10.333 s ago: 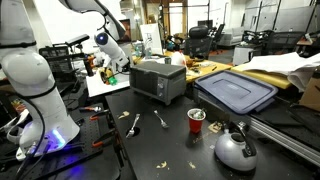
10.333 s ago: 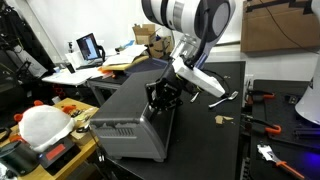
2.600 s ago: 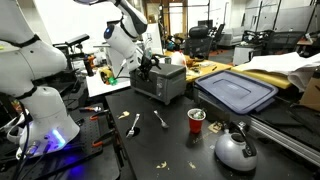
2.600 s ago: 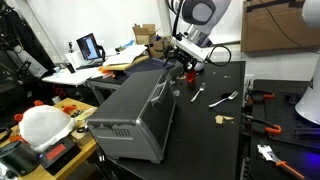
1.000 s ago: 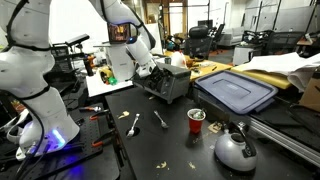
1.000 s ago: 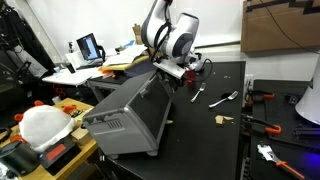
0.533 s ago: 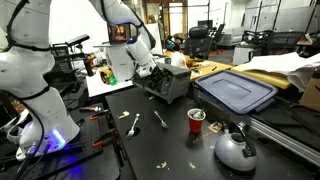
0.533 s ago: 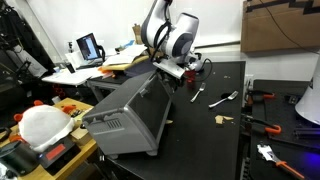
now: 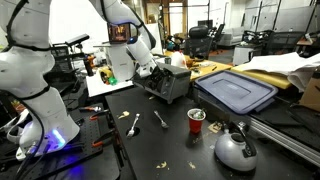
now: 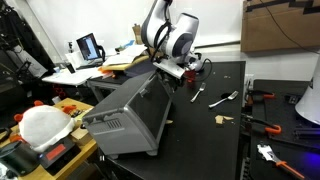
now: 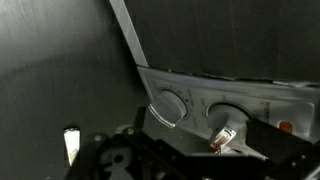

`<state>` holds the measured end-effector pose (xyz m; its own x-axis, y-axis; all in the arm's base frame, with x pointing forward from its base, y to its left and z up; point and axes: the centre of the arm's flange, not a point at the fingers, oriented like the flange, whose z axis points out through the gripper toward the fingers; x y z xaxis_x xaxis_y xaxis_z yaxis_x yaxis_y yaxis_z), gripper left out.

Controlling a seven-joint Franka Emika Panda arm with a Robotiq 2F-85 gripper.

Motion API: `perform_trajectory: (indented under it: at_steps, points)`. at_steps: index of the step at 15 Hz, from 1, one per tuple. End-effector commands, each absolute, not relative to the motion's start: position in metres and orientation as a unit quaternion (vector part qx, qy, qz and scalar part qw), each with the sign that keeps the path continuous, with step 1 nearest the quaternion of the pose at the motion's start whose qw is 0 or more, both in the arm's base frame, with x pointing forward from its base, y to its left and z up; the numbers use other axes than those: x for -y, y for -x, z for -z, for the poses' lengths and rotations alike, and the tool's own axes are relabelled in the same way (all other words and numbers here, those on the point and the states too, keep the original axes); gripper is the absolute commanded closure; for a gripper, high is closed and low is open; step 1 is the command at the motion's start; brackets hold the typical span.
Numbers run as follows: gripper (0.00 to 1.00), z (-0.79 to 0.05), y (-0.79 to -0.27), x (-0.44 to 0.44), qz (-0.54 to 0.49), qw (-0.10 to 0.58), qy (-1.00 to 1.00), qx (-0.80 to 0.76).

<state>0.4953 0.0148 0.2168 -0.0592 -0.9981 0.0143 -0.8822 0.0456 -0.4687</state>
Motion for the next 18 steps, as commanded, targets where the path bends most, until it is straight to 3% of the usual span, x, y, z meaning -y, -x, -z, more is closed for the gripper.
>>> perform_trajectory:
  at_steps: [1, 6, 12, 18]
  points:
    - [0.0, -0.218, -0.483, -0.015, 0.196, 0.16, 0.667, -0.701]
    - [0.0, -0.243, -0.45, -0.005, 0.184, 0.162, 0.73, -0.637]
    - [0.0, -0.281, -0.394, 0.01, 0.195, 0.115, 0.808, -0.544]
    - [0.0, -0.294, -0.38, 0.002, 0.172, 0.144, 0.881, -0.416]
